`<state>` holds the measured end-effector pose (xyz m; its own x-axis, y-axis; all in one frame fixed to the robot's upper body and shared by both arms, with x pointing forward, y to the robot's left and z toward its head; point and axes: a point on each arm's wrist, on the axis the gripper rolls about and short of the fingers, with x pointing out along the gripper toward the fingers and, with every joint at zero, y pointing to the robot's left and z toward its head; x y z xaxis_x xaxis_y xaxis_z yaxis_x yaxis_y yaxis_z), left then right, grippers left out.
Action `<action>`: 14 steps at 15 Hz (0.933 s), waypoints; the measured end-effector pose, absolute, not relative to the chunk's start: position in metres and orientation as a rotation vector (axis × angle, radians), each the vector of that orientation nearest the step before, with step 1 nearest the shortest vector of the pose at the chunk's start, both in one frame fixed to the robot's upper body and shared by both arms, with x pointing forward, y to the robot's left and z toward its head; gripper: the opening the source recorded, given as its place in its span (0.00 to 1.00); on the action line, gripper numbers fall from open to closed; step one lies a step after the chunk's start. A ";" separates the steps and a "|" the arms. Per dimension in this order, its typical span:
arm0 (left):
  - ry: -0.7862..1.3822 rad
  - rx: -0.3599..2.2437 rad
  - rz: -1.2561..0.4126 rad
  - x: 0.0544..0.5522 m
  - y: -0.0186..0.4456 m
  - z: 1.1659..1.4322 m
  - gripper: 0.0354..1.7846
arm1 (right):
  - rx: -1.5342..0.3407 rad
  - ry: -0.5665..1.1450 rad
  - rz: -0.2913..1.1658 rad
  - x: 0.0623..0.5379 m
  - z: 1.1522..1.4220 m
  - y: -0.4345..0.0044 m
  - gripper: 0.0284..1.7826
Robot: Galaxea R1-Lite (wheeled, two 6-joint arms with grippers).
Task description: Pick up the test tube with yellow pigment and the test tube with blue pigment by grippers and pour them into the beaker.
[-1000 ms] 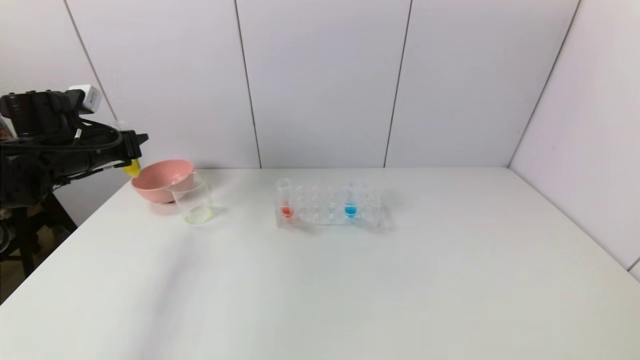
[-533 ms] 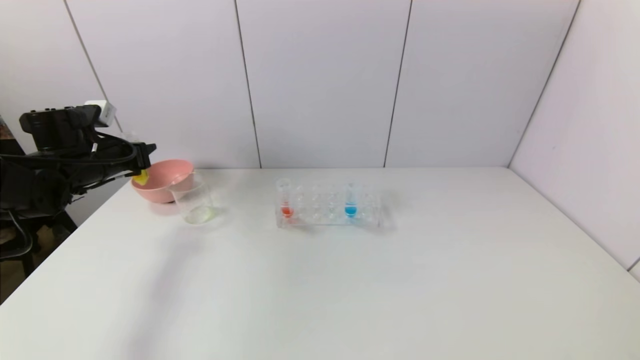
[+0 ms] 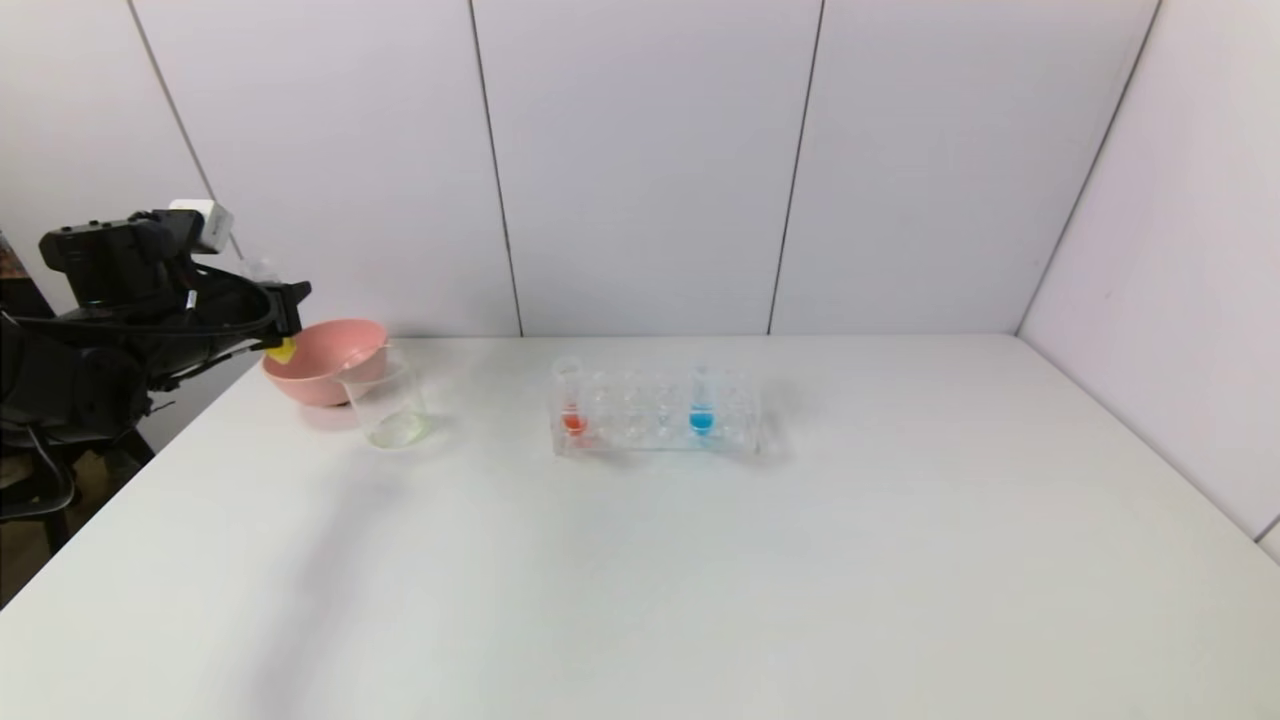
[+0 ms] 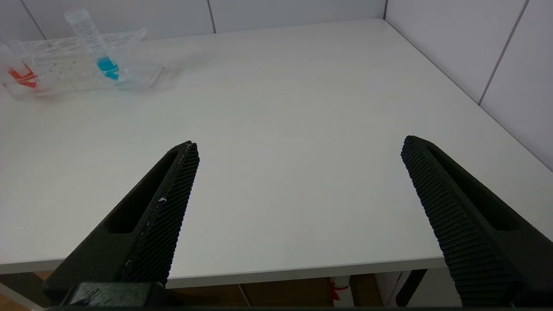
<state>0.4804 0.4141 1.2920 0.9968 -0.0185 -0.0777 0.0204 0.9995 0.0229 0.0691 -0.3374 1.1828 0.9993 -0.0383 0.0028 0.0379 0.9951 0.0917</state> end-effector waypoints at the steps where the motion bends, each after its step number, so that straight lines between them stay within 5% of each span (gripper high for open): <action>1: 0.079 0.023 -0.020 0.481 0.414 1.291 0.29 | 0.091 -0.005 -0.038 0.069 1.183 -0.337 0.96; 14: 0.112 0.065 -0.022 0.481 0.416 1.297 0.29 | 0.092 -0.005 -0.038 0.069 1.183 -0.337 0.96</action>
